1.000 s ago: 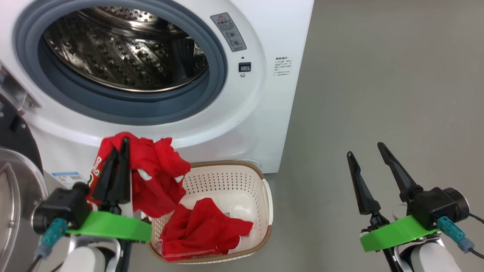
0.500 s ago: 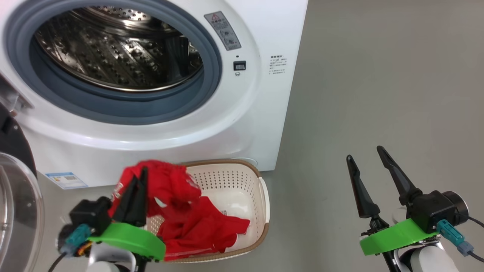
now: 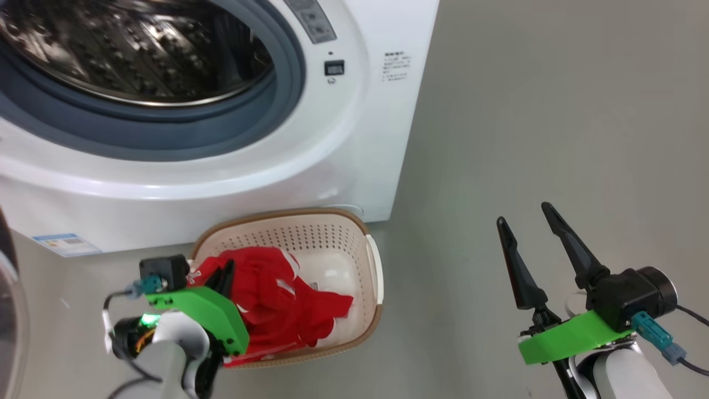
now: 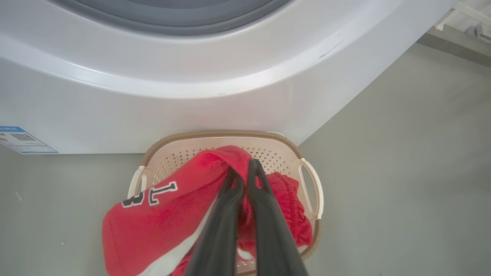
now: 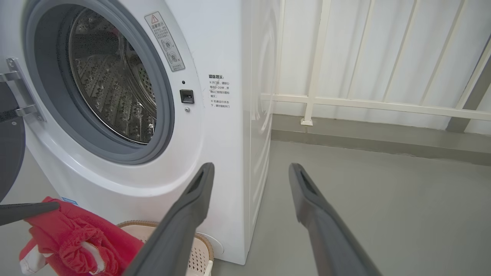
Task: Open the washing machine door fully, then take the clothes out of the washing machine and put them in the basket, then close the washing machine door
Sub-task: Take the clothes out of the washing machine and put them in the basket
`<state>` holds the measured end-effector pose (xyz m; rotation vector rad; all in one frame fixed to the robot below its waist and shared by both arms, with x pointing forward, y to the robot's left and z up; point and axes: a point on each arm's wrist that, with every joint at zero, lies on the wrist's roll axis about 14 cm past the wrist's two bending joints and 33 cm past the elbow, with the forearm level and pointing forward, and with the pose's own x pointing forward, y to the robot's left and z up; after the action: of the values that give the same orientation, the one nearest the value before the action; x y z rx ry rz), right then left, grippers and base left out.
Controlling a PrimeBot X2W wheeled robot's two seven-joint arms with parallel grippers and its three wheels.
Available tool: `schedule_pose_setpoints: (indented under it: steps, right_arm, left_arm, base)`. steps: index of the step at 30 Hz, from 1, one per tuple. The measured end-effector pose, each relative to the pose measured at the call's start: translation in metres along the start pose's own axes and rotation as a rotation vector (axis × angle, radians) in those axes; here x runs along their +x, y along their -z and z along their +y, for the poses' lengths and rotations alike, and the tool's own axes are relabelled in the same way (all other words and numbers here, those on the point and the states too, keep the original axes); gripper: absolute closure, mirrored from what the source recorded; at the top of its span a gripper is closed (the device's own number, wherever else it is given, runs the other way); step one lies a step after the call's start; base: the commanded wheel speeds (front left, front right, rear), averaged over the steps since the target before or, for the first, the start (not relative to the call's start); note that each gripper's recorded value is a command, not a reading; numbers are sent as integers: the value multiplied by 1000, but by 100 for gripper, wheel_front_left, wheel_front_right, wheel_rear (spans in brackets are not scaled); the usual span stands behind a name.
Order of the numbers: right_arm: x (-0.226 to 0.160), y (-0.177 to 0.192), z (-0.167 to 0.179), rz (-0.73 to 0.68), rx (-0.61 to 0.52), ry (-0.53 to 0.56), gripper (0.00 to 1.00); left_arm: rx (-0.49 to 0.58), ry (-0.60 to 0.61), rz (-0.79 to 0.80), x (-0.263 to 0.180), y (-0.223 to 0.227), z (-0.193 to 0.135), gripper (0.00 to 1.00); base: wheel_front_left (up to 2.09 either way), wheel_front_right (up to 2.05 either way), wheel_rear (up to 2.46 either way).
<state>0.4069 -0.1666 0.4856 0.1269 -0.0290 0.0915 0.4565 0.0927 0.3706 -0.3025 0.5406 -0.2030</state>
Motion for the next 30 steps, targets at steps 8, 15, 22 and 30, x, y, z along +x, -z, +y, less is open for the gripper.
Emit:
schedule_pose_setpoints:
  steps: [8, 15, 22, 30]
  right_arm:
    - [7, 12, -10, 30, -8, 23, 0]
    - [18, 25, -18, 58, -16, 38, 0]
    - [25, 39, -29, 90, -20, 60, 0]
    - [26, 49, -40, 117, -18, 90, 0]
  left_arm:
    - [14, -23, 197, 28, 33, 12, 100]
    - [8, -34, 360, 48, 65, 20, 100]
    - [11, -46, 461, 64, 91, 29, 0]
    - [19, -45, 513, 73, 113, 35, 0]
  base:
    - [0, 0, 0]
    - [0, 0, 0]
    - [0, 0, 0]
    - [0, 0, 0]
